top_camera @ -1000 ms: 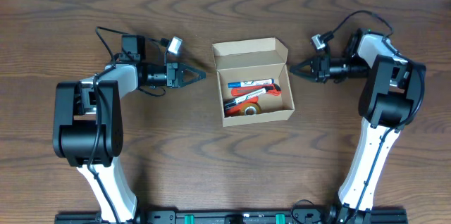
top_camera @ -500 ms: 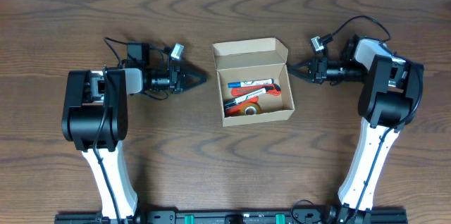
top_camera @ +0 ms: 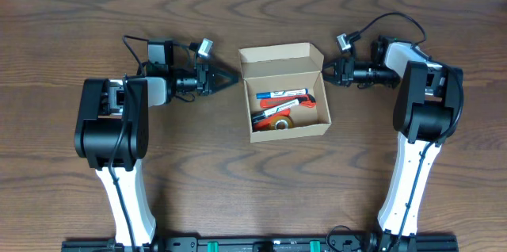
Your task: Pack container
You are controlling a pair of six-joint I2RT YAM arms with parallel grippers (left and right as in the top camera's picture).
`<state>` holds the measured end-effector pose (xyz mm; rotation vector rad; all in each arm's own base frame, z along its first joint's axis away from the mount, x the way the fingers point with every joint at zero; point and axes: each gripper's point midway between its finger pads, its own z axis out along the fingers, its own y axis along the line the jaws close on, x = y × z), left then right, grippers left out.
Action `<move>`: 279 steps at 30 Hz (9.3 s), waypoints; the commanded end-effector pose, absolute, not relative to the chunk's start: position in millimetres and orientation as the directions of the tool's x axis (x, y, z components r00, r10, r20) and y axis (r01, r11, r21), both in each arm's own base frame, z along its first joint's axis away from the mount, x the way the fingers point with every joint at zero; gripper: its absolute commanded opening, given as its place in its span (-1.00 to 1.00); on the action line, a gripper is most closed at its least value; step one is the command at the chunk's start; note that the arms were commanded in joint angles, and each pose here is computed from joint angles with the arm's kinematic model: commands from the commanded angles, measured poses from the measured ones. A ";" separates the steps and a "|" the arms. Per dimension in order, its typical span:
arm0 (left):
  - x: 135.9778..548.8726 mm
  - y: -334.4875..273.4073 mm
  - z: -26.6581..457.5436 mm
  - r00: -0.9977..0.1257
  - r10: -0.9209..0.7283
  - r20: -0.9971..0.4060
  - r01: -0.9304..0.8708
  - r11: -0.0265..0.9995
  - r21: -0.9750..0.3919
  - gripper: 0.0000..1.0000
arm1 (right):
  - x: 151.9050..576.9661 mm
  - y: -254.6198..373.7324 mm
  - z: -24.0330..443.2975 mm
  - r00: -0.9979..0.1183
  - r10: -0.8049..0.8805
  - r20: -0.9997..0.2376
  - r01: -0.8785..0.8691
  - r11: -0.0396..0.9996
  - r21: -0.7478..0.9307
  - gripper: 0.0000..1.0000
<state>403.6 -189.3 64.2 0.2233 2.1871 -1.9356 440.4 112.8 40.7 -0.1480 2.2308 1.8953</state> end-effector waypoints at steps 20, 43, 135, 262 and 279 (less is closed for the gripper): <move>419.0 -199.9 31.7 -0.994 -0.044 -0.101 0.094 0.135 -0.986 -0.88 | 454.7 114.8 41.3 -0.982 0.095 -0.163 -0.150 0.130 0.980 -0.97; 440.6 -217.2 78.2 -0.981 0.043 -0.191 0.192 0.035 -0.981 -0.88 | 448.0 126.2 53.0 -0.981 0.016 -0.191 -0.179 0.280 0.943 -0.99; 353.7 -117.9 408.8 -0.245 -0.080 -0.966 0.953 0.165 -0.255 0.92 | 301.3 195.4 285.1 -0.460 -0.602 -0.653 -0.869 0.455 0.193 0.01; 256.0 -41.7 199.9 -0.830 0.045 -0.556 0.229 0.937 -0.265 0.91 | 354.1 45.3 241.2 -0.660 -0.083 -0.747 -0.107 0.994 -0.017 -0.97; 226.7 11.0 218.9 -0.704 -0.067 -0.707 -0.047 0.998 -0.047 0.91 | 245.9 52.5 211.7 -0.574 -0.171 -0.801 -0.269 0.963 -0.013 -0.42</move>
